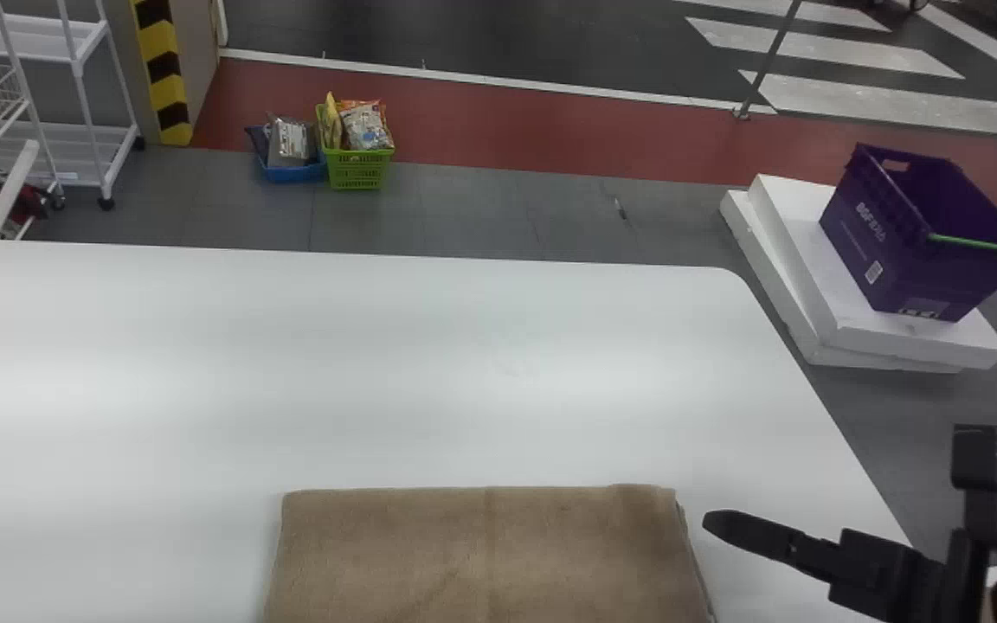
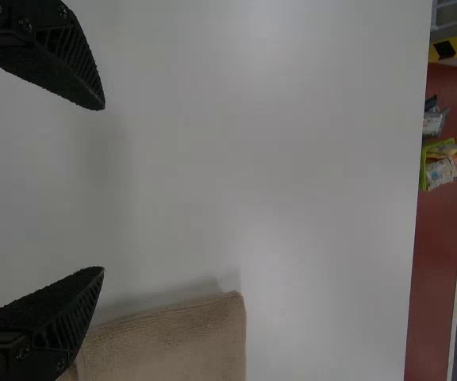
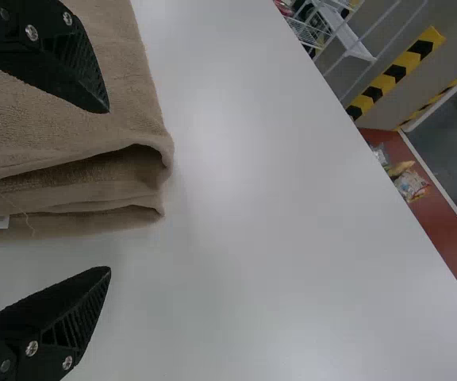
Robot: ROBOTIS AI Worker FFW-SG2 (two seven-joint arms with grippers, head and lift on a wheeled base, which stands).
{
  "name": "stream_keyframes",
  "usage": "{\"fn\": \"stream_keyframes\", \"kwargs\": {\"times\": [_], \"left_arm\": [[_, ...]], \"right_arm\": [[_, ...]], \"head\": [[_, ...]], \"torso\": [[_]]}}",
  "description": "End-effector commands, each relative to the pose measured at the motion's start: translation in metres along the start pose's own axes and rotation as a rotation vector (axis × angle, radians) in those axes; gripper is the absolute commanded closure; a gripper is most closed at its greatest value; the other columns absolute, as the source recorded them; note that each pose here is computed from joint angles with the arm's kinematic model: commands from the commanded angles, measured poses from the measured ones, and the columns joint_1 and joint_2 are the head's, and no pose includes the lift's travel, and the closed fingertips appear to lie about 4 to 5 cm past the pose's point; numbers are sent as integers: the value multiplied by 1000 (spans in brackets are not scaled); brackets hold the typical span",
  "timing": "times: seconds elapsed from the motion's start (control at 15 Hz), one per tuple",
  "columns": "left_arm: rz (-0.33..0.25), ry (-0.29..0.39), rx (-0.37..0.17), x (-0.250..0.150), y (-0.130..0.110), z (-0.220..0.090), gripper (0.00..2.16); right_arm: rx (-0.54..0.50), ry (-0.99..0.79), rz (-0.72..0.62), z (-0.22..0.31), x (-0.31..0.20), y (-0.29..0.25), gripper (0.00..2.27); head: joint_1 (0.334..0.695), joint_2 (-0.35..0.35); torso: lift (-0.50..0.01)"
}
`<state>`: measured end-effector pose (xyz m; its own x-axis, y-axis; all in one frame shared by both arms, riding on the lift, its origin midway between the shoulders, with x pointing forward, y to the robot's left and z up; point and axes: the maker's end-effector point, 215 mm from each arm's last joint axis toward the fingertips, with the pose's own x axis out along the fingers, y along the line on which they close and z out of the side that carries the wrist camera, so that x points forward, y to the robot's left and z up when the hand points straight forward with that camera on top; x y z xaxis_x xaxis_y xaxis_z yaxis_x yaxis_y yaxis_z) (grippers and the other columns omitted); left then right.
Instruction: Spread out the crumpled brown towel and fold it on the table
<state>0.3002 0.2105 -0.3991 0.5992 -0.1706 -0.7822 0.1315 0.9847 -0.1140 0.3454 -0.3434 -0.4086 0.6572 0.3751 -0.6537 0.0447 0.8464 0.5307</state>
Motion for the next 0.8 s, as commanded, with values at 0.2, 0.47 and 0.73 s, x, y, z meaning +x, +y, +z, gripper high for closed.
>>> {"fn": "stream_keyframes", "kwargs": {"times": [0.2, 0.47, 0.73], "left_arm": [[11, 9, -5, -1, 5, -3, 87], [6, 12, -7, 1, 4, -3, 87], [-107, 19, -14, -2, -26, -9, 87]], "right_arm": [[-63, 97, -17, -15, 28, 9, 167], [-76, 142, -30, -30, 37, 9, 218], [-68, 158, -31, -35, 38, 4, 218]], "head": [[695, -223], [695, -177], [695, -187]], "torso": [[-127], [-127], [-127]]}}
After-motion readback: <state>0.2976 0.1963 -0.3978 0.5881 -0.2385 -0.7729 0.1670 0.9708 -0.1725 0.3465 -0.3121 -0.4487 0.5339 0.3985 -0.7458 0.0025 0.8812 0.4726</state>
